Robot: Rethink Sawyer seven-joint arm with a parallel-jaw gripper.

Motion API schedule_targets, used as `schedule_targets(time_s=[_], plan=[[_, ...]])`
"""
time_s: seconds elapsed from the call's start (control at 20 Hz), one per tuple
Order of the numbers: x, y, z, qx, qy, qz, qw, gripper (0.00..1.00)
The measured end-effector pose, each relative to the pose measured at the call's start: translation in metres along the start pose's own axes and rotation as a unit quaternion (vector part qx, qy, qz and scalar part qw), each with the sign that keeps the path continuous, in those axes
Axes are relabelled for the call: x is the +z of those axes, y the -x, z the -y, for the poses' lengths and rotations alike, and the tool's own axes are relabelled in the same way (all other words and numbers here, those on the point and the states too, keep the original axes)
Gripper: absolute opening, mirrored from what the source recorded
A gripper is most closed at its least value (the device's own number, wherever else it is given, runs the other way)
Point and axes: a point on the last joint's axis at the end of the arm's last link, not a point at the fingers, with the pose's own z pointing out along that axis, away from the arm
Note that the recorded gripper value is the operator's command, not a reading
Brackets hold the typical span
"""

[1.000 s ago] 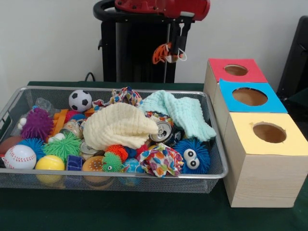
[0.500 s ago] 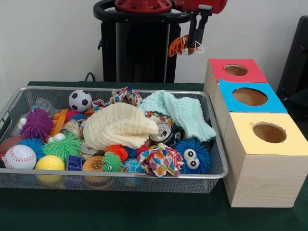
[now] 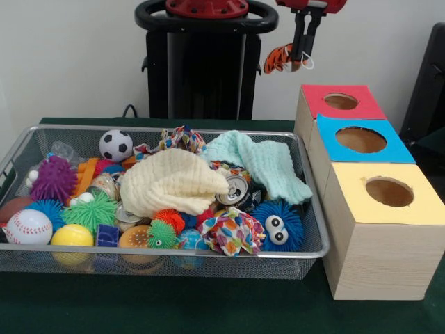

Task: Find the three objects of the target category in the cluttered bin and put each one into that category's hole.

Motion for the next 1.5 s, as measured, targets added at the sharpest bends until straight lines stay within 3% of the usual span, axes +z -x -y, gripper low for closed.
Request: schedule_targets(time_s=[0.4,0.85,1.5], plan=[[-0.007,-0.005,-0.028,0.026,0.003,-0.008,0.9996,0.00],[0.002,-0.014,-0.049,0.065,0.008,-0.024,0.9975,0.00],[0.007,-0.020,-0.090,0.092,0.016,-0.041,0.9948,0.00]])
